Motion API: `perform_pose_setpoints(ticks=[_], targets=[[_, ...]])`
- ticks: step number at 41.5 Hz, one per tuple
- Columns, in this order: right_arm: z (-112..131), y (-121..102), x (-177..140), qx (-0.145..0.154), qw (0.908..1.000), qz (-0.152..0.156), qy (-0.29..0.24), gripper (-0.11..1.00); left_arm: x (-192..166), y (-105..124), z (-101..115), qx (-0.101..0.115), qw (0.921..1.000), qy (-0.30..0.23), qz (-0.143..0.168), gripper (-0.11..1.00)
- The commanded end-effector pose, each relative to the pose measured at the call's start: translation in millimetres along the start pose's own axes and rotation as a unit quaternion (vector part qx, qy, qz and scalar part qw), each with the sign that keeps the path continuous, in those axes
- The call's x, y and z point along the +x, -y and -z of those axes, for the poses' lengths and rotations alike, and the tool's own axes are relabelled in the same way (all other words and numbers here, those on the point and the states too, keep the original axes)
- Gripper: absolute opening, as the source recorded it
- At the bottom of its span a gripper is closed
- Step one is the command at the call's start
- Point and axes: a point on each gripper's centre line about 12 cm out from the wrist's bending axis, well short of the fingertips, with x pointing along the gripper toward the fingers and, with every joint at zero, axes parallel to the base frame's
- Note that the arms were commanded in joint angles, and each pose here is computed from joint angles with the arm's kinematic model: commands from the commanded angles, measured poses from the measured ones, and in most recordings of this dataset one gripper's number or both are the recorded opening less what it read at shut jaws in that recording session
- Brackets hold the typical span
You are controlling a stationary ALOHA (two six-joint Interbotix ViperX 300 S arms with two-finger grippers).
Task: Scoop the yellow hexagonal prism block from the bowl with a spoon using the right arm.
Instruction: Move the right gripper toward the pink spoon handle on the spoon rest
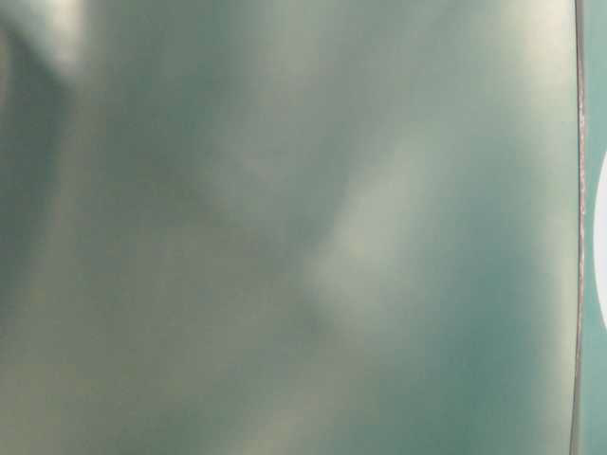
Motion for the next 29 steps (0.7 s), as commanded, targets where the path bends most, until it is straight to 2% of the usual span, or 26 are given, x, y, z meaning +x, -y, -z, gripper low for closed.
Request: perform_pose_setpoints(ticks=[1,11,24,27,29], targets=[[-7.2,1.1,2.0,-0.006,0.9999,0.002,0.009,0.00,3.5,0.6,-4.5,0.009,1.0000,0.004,0.002,0.00],[-16.1,1.0,3.4,-0.008,0.9998,0.002,0.015,0.00,3.6,0.6,-5.6,0.008,0.9999,0.007,0.002,0.00],[-15.4,1.0,3.9,-0.008,0.9999,0.002,0.014,0.01,3.9,0.9,-4.8,0.008,1.0000,0.004,0.003,0.00],[-15.4,1.0,3.9,-0.008,0.9999,0.002,0.014,0.06,3.9,0.6,-4.9,0.008,1.0000,0.005,0.002,0.00],[-14.7,1.0,4.1,-0.007,0.9999,0.002,0.011,0.17,3.9,0.6,-5.3,0.008,0.9999,0.006,0.002,0.00]])
